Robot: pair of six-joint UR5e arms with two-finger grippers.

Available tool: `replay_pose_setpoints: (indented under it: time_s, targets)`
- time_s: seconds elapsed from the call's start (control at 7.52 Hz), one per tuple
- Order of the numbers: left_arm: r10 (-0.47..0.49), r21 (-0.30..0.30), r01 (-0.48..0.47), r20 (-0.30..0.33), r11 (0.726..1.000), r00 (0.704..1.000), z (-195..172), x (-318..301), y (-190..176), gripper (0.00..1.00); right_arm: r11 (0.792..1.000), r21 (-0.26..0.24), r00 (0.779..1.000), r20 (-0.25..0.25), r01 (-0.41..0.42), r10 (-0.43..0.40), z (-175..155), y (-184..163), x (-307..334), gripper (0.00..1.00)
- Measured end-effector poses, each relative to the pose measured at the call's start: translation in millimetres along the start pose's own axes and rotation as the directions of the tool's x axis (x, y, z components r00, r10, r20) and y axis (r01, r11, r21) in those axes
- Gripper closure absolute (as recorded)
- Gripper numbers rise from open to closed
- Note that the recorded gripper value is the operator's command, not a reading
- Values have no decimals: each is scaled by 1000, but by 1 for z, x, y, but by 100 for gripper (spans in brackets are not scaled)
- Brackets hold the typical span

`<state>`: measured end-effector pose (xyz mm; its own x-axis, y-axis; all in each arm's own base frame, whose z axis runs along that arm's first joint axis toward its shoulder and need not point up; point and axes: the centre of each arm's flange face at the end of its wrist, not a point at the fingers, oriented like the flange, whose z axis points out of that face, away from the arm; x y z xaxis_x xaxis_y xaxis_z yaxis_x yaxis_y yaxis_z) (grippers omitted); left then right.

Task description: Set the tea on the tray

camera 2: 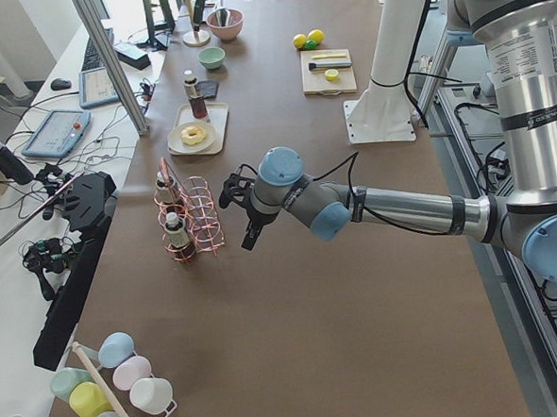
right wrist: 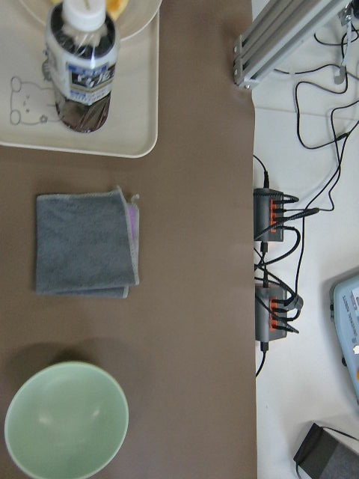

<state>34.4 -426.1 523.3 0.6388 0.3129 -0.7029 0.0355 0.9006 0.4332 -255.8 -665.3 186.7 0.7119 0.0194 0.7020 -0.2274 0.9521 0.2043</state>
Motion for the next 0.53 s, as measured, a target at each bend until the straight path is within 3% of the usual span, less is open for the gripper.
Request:
replay_pose_setpoints:
  time_s: [0.27, 0.53]
  targets:
    - [44, -35, -43, 43, 998, 998, -38, -52, 7, 1, 995, -66, 997, -22, 70, -71, -21, 21, 120, 0]
    - [75, -75, -70, 73, 995, 994, -67, -92, 14, 1, 970, -133, 975, -63, 203, -212, -17, 63, 256, 0]
